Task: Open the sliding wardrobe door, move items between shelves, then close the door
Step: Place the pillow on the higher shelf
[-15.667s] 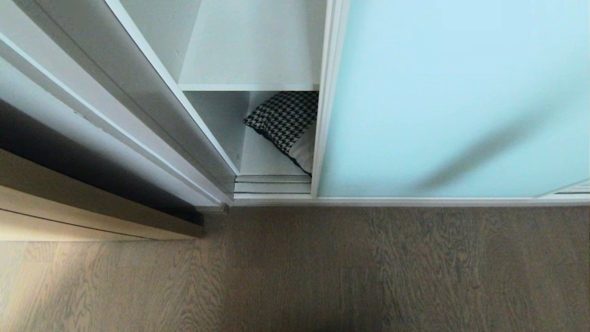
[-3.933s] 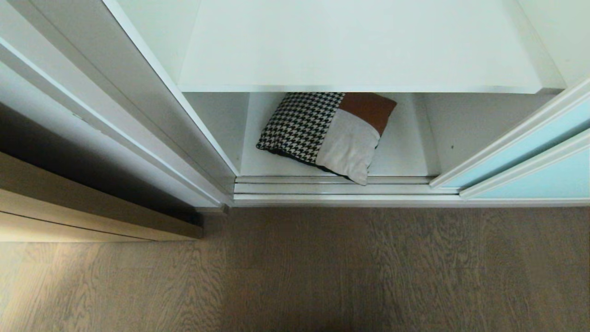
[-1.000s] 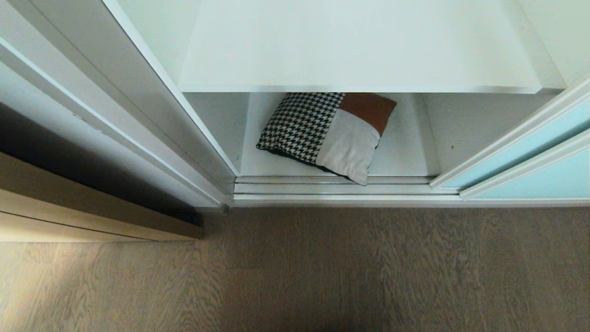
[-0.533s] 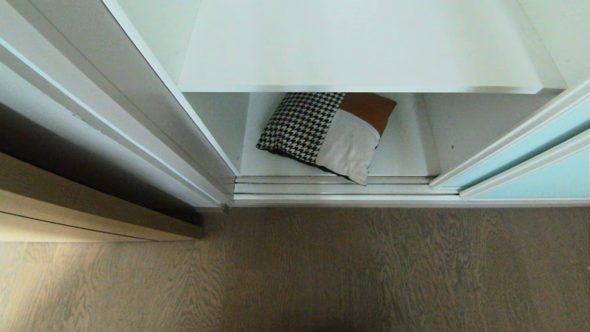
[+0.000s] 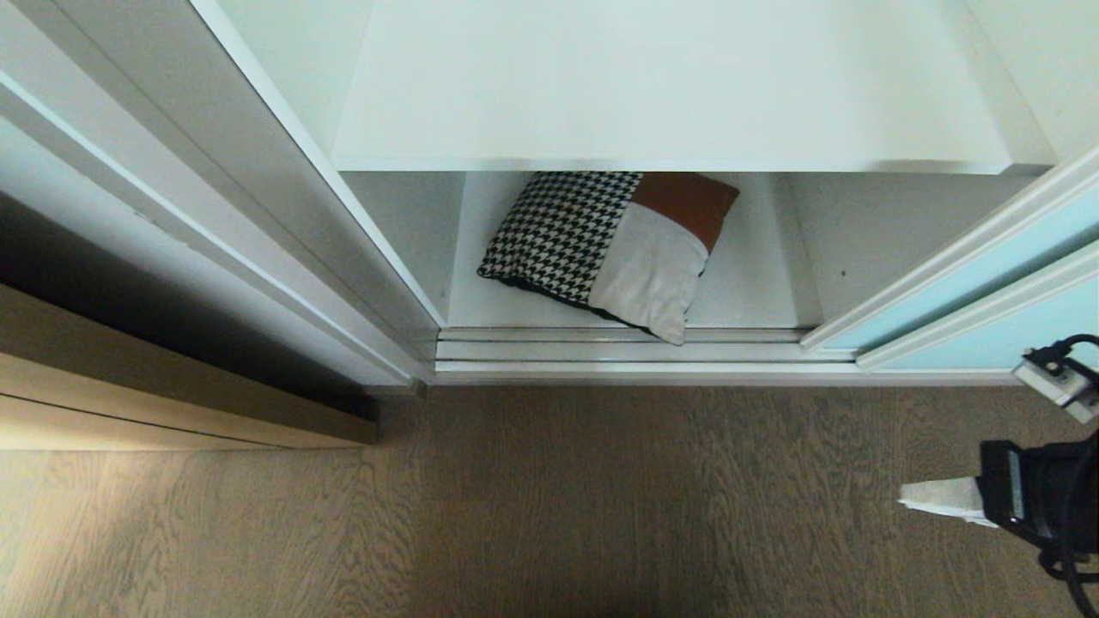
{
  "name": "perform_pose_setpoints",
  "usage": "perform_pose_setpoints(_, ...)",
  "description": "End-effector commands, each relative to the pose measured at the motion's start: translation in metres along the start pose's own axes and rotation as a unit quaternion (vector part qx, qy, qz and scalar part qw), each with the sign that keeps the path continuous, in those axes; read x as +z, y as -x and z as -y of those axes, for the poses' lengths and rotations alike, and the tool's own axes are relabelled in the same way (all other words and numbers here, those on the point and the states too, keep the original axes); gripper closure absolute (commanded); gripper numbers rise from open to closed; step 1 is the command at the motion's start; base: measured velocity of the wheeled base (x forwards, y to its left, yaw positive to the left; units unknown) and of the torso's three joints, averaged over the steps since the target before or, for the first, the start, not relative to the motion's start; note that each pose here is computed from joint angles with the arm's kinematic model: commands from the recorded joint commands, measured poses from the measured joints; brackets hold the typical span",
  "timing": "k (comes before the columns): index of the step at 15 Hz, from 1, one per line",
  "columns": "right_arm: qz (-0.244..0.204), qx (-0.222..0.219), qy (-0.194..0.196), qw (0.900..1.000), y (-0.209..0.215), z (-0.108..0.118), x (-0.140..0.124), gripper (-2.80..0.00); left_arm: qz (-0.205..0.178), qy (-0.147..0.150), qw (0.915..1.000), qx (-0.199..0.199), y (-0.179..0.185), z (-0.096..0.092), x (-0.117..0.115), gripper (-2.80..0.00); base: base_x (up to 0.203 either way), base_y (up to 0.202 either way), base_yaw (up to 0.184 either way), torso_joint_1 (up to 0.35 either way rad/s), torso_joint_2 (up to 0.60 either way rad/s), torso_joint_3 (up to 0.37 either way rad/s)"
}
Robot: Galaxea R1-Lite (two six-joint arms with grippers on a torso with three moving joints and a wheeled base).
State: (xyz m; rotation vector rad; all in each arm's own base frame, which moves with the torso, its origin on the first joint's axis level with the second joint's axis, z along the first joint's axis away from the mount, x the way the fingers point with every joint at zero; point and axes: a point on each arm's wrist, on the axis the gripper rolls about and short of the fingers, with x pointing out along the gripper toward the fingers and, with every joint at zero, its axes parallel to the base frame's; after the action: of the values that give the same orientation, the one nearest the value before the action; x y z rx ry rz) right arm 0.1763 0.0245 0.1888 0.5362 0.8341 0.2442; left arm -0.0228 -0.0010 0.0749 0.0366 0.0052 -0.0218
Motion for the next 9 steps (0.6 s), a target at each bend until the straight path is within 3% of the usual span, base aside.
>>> perform_pose_setpoints(1, -0.051, -0.013, -0.017, 0.998, -0.043, 0.01, 0.001, 0.0, -0.002, 0.0, 1.0, 0.0, 0.0, 0.0, 0.0, 0.0, 0.0, 0.0, 0.0, 0.0, 0.0, 0.0)
perform_pose_setpoints(6, -0.091, -0.017, -0.035, 0.995, -0.12, 0.022, 0.001, 0.0, -0.002, 0.0, 1.0, 0.0, 0.0, 0.0, 0.0, 0.0, 0.0, 0.0, 0.0, 0.0, 0.0, 0.0)
perform_pose_setpoints(9, -0.077, -0.006, -0.041, 0.996, -0.151, 0.027, 0.004, 0.0, -0.002, 0.0, 1.0, 0.0, 0.0, 0.0, 0.0, 0.0, 0.0, 0.0, 0.0, 0.0, 0.0, 0.0)
